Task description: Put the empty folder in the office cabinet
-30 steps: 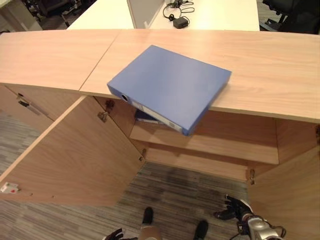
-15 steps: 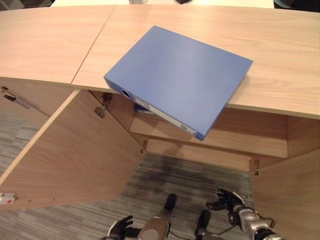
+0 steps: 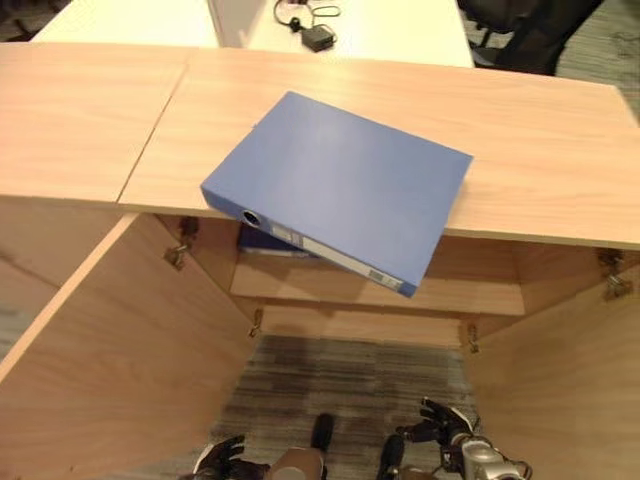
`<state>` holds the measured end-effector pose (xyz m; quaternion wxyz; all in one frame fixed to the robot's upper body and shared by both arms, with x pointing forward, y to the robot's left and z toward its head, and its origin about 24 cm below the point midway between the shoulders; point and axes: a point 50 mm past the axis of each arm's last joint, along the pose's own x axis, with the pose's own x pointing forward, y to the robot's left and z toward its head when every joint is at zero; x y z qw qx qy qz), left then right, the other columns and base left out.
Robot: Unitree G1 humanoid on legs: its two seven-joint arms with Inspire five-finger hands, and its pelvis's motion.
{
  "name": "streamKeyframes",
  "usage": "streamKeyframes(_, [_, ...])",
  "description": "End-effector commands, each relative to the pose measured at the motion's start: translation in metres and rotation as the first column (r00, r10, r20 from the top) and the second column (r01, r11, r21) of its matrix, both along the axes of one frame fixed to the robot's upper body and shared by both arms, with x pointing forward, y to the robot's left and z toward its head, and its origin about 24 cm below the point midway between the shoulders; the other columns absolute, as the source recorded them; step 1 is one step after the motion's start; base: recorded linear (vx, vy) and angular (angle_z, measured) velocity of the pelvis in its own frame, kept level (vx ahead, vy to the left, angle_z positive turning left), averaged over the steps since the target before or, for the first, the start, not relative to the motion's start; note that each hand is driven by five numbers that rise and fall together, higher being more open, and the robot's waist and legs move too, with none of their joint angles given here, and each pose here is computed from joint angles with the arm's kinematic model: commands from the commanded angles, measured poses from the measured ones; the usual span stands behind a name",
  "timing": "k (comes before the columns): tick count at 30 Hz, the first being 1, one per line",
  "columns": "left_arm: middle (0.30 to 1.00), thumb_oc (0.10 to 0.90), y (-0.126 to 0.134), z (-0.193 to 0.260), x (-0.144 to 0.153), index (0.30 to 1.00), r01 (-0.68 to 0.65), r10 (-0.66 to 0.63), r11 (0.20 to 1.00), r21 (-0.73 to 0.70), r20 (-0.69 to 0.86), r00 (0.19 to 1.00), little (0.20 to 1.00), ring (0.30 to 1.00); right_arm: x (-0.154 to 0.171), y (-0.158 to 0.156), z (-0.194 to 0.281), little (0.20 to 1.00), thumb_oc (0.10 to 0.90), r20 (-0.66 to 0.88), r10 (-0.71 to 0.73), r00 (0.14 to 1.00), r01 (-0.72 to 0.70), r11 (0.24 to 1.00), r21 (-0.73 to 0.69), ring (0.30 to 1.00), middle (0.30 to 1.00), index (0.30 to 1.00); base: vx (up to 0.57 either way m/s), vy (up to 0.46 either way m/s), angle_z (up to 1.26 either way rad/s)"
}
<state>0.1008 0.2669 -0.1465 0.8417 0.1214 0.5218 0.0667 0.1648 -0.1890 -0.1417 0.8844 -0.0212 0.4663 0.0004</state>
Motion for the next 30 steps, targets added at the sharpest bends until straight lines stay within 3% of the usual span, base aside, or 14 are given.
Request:
streamKeyframes(1, [0.900, 0.800, 0.034, 0.010, -0.009, 0.900, 0.005, -0.002, 0.994, 0.109, -0.028, 1.000, 0.900, 0.900, 0.028, 0.004, 0.017, 0.900, 0.800, 0.125, 0.070, 0.990, -0.069, 0.998, -0.011, 0.900, 0.900, 0.900, 0.07, 0.000, -0.24])
streamKeyframes(8, [0.900, 0.800, 0.041, 0.011, -0.014, 0.900, -0.046, 0.049, 0.993, 0.107, -0.022, 0.999, 0.900, 0.900, 0.024, -0.006, 0.014, 0.900, 0.800, 0.099, 0.034, 0.994, -0.032, 0.999, -0.025, 0.900, 0.900, 0.900, 0.10, -0.037, -0.31])
streamKeyframes(18, [0.900, 0.800, 0.027, 0.006, -0.015, 0.900, -0.016, 0.017, 0.997, 0.075, -0.025, 1.000, 0.900, 0.900, 0.020, -0.011, 0.013, 0.900, 0.800, 0.086, 0.053, 0.995, -0.050, 0.998, -0.045, 0.900, 0.900, 0.900, 0.11, -0.113, 0.03])
streamKeyframes(25, [0.900, 0.800, 0.014, 0.006, 0.000, 0.900, -0.007, 0.005, 0.999, 0.049, 0.038, 0.999, 0.900, 0.900, 0.015, -0.023, 0.013, 0.900, 0.800, 0.084, 0.039, 0.996, -0.033, 0.997, -0.068, 0.900, 0.900, 0.900, 0.07, -0.148, 0.18])
streamKeyframes(30, [0.900, 0.800, 0.010, 0.018, 0.029, 0.900, 0.042, -0.053, 0.996, 0.073, 0.158, 0.986, 0.900, 0.900, 0.011, -0.033, 0.014, 0.900, 0.800, 0.078, 0.048, 0.996, -0.040, 0.994, -0.100, 0.900, 0.900, 0.900, 0.04, -0.104, 0.11])
